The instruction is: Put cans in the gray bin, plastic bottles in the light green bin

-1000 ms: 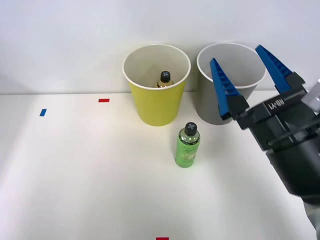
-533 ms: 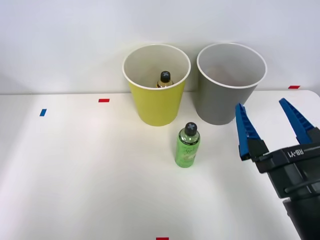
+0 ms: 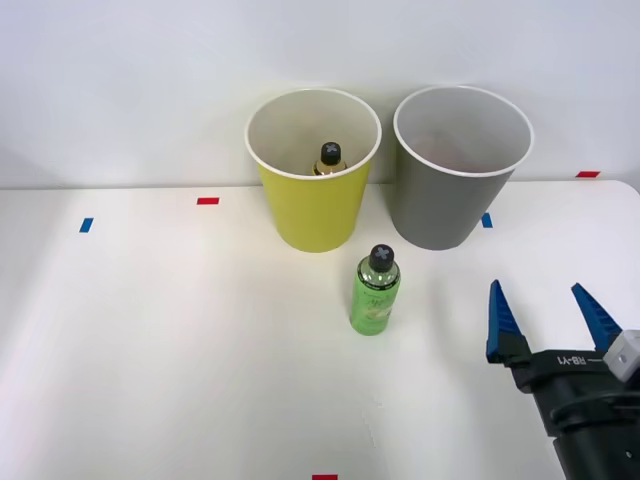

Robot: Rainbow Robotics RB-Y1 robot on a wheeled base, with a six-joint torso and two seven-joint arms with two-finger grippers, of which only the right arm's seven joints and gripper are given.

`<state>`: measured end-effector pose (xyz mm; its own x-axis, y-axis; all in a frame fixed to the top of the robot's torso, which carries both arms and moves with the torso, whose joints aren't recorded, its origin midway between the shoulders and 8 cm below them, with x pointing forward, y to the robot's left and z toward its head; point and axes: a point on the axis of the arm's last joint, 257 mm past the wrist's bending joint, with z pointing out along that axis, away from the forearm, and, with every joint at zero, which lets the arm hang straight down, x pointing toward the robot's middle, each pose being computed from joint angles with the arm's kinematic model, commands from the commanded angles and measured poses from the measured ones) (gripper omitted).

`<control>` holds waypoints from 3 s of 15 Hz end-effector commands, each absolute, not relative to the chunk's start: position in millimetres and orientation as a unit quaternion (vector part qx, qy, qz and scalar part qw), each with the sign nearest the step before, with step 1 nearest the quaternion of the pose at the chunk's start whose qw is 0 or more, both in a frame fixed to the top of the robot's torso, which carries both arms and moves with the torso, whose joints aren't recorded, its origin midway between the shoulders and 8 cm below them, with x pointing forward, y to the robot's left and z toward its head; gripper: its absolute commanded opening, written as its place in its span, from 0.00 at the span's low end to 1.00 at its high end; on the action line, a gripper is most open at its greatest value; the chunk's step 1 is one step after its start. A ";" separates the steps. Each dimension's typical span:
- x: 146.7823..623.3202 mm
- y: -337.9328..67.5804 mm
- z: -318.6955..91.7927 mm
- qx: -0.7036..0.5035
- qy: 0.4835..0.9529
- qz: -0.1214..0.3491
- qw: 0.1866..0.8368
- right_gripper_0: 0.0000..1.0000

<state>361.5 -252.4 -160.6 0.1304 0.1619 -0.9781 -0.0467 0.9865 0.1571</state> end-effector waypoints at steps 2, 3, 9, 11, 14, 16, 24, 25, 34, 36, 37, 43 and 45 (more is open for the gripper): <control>351.6 -277.3 -181.1 0.037 0.676 0.006 0.736 1.00; 348.4 -285.3 -188.7 0.035 0.686 -0.009 0.727 1.00; 341.4 -328.9 -216.1 0.042 0.725 -0.093 0.681 1.00; 342.6 -324.5 -216.7 0.058 0.725 -0.066 0.683 1.00; 342.9 -307.7 -221.0 0.079 0.727 -0.015 0.682 1.00; 340.6 -297.4 -224.6 0.096 0.727 0.008 0.680 1.00; 336.8 -270.9 -252.3 0.038 0.726 -0.012 0.686 1.00; 335.5 -265.9 -254.4 0.037 0.726 -0.004 0.687 1.00; 299.9 -199.5 -235.0 -0.015 0.680 0.115 0.724 1.00; 290.6 -192.3 -233.5 -0.027 0.676 0.118 0.727 1.00; 286.9 -190.9 -233.5 -0.028 0.675 0.119 0.727 1.00; 266.9 -180.3 -229.9 -0.050 0.666 0.103 0.737 1.00; 264.1 -176.4 -228.9 -0.064 0.663 0.091 0.740 1.00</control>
